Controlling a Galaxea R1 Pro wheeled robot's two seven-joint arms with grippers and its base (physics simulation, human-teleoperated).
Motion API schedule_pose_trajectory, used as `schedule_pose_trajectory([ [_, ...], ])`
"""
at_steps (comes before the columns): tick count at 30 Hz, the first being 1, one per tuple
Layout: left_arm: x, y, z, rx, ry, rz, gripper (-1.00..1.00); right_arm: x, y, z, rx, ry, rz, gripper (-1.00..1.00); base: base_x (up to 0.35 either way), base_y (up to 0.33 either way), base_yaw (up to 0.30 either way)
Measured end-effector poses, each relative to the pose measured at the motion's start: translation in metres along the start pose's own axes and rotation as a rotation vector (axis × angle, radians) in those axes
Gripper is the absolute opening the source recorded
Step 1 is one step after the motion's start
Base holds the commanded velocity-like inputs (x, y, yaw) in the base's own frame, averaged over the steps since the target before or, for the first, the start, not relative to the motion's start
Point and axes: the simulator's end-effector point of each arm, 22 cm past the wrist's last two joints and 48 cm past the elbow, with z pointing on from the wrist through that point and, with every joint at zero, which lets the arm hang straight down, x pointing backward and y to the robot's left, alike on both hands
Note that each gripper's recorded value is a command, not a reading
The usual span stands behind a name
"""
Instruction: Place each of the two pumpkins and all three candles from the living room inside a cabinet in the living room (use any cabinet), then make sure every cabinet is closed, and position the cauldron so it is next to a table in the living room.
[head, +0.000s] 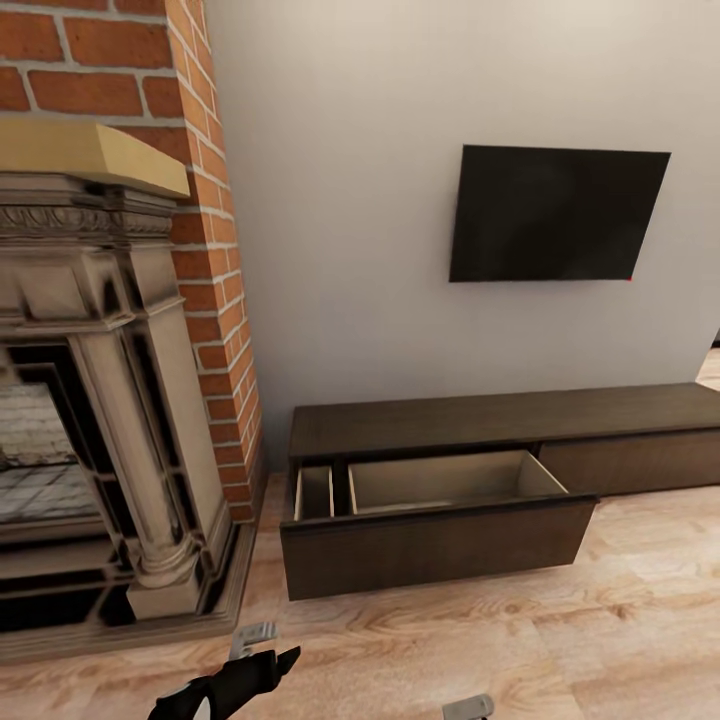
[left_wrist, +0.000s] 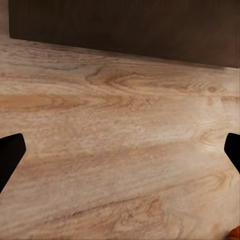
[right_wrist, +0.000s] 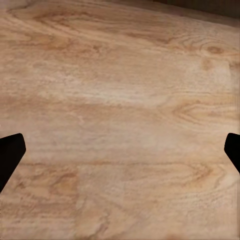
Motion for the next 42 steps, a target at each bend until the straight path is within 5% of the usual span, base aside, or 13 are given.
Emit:
schedule_pose_trajectory([
  [22, -0.026, -0.021, -0.024, 0.001, 0.016, -0.010, 1.00, -0.035, -0.005, -0.029, -0.030, 0.001, 0.001, 1.00, 0.000, 0.000, 0.000],
  [34, -0.024, -0.021, -0.024, 0.004, 0.020, -0.008, 1.00, -0.035, -0.005, -0.029, -0.031, 0.001, 0.001, 1.00, 0.000, 0.000, 0.000],
  [42, 0.024, -0.004, -0.027, -0.017, 0.095, -0.026, 1.00, -0.035, -0.005, -0.029, -0.031, 0.001, 0.002, 1.00, 0.000, 0.000, 0.000],
])
